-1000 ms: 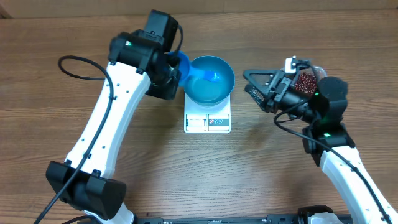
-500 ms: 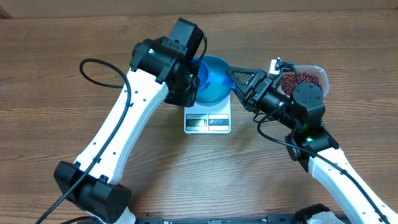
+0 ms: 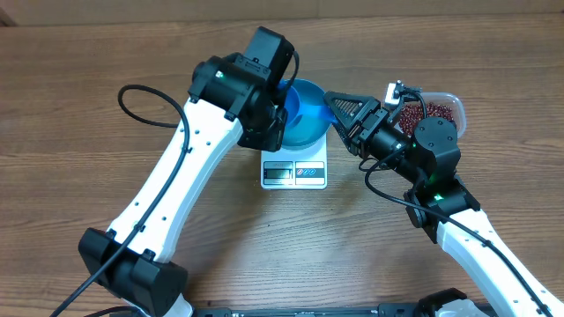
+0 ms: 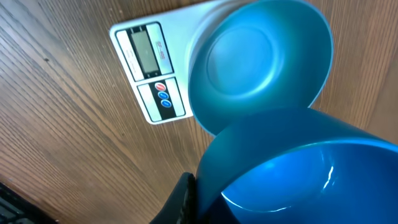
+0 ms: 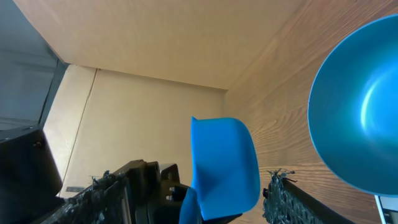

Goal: Scoop item into bowl and weigh 150g on scale

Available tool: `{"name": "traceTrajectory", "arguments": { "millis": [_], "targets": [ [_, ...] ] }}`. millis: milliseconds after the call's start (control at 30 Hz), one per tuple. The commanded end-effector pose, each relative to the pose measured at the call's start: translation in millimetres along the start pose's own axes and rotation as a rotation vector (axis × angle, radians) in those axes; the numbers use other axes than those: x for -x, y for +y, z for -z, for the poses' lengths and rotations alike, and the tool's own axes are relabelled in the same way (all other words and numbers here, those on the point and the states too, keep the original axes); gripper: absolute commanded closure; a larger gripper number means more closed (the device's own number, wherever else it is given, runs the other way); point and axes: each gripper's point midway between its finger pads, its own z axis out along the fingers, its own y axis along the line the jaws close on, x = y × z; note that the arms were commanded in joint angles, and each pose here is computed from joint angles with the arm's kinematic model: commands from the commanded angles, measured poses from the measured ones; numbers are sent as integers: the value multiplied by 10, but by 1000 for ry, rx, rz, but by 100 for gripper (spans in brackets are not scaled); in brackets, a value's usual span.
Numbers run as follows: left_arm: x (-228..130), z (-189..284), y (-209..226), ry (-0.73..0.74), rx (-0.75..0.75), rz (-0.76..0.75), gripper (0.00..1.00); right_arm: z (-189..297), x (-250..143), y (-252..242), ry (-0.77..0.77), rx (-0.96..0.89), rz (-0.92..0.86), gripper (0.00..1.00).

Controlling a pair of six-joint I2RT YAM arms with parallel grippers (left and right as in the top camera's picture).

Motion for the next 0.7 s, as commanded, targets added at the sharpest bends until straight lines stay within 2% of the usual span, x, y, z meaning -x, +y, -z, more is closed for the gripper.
{"name": "traceTrajectory", "arguments": {
  "millis": [0, 300, 367, 467, 667],
  "targets": [
    [-65, 64, -24, 9, -25, 5, 96, -4, 26, 128, -11, 27, 17, 26],
    [-63, 63, -29, -9, -33, -3, 95, -4, 25, 123, -11, 25, 20, 28],
    [-64, 63, -32, -9, -34, -3, 96, -4, 25, 122, -11, 25, 21, 32],
    [-65, 63, -33, -8, -34, -3, 95, -4, 24, 123, -10, 25, 23, 48],
    [-67, 63, -35, -7, -35, -4, 96, -4, 24, 123, -10, 25, 23, 59]
  ]
}}
